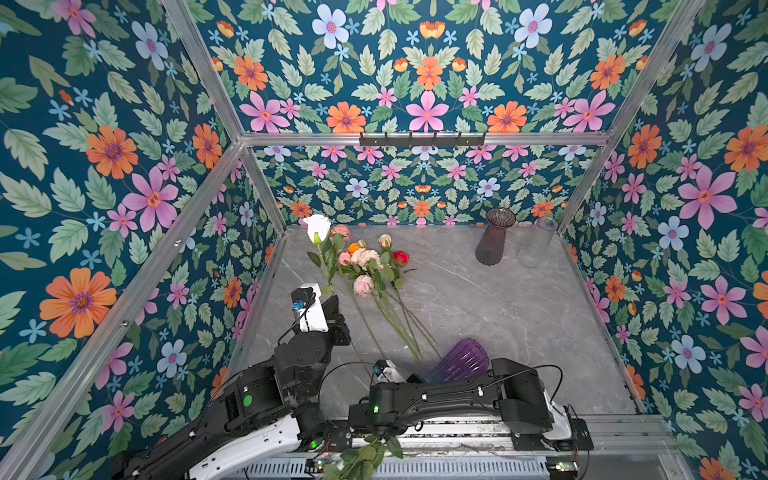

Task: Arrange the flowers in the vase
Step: 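Grasp the toppled vase neck with the right gripper while the left holds the rose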

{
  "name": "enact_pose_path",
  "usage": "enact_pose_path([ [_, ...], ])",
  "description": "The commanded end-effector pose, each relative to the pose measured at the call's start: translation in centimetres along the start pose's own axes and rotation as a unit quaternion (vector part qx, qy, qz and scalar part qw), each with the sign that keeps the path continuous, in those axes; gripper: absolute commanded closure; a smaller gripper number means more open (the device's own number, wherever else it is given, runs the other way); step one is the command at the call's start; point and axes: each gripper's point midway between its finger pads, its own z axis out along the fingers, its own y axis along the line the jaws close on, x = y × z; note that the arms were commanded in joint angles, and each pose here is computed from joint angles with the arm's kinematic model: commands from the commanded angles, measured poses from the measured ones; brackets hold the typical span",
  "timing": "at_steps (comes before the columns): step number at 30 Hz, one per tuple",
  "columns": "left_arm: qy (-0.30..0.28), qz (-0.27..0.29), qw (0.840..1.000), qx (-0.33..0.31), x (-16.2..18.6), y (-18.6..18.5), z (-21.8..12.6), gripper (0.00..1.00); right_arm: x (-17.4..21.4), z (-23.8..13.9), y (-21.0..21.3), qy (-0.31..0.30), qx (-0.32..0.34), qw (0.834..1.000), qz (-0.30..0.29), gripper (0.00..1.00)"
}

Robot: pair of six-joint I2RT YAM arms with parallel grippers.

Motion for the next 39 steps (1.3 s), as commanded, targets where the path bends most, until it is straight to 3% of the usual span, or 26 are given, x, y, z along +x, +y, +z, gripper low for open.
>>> enact_pose_path([
  [1, -0.002, 0.001, 1.0, -0.003, -0.2, 0.1, 0.0, 1.0, 0.6, 0.0, 0.2, 0.012, -0.018, 1.0, 0.008, 0.85],
  [6, -0.003, -0.002, 1.0, -0.001, -0.5, 0.0, -0.1, 1.0, 0.8, 0.4, -0.4, 0.013, -0.038, 0.999, 0.022, 1.0],
  [20, -0.007, 0.004, 1.0, -0.021, -1.3, 1.0, -0.5, 1.0, -2.9, 1.6, -4.9, -0.012, -0.184, 0.98, 0.074, 1.0],
  [24, -0.014, 0.008, 0.999, -0.028, -2.0, 1.3, -0.7, 1.0, -4.9, 1.0, -5.6, -0.024, -0.24, 0.966, 0.09, 1.0],
  [28, -0.024, 0.014, 0.999, -0.037, -3.0, 1.7, -1.0, 1.0, -7.3, -0.2, -6.3, -0.037, -0.313, 0.942, 0.117, 1.0],
  [39, -0.044, 0.02, 0.998, -0.046, -5.1, 2.8, -2.0, 1.0, -11.3, -1.7, -9.3, -0.068, -0.397, 0.901, 0.164, 1.0],
])
